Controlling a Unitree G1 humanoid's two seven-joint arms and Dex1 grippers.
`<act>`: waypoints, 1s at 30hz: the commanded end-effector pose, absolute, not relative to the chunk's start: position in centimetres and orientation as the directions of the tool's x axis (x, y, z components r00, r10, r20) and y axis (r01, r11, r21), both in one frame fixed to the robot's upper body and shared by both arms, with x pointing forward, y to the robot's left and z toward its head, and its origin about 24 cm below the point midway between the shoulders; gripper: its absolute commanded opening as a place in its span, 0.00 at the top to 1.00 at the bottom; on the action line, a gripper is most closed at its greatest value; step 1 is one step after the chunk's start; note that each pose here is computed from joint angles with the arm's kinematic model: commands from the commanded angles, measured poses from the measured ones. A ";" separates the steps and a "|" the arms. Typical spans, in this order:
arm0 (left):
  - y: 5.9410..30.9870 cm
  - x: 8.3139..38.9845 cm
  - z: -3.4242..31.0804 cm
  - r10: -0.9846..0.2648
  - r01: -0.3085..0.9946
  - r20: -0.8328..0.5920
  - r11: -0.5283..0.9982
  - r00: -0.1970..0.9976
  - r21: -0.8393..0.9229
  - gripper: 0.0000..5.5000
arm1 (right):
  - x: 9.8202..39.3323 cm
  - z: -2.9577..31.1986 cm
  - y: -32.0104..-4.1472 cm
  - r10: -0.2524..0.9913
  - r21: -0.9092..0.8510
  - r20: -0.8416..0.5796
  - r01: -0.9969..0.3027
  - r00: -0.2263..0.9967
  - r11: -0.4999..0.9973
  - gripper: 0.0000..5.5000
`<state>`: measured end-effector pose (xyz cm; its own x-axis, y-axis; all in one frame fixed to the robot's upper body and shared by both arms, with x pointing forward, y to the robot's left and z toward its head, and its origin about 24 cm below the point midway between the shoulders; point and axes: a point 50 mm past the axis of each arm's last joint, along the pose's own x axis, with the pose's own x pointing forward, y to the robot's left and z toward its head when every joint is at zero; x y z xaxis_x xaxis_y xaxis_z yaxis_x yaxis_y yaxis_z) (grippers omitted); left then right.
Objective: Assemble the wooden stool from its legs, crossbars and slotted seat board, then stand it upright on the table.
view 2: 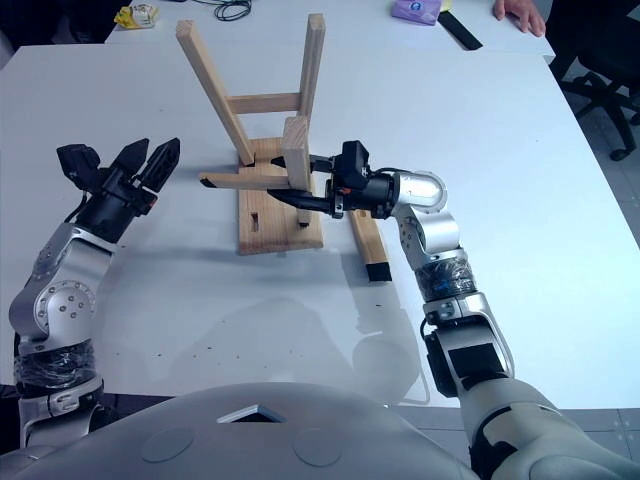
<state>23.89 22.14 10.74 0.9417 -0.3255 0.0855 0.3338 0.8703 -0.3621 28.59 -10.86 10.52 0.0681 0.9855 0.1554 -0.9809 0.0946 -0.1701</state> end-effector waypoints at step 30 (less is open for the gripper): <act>23.0 22.1 10.6 -0.256 0.266 0.077 0.891 0.964 -0.367 0.28 | 26.1 11.0 -12.8 0.989 0.051 0.115 -0.995 0.091 0.086 0.64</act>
<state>22.28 22.93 10.40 0.9599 -0.2705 0.0737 0.2783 0.8869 -0.3686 25.38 -12.66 10.37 0.0635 0.9871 0.1467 -0.9956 0.0527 0.0769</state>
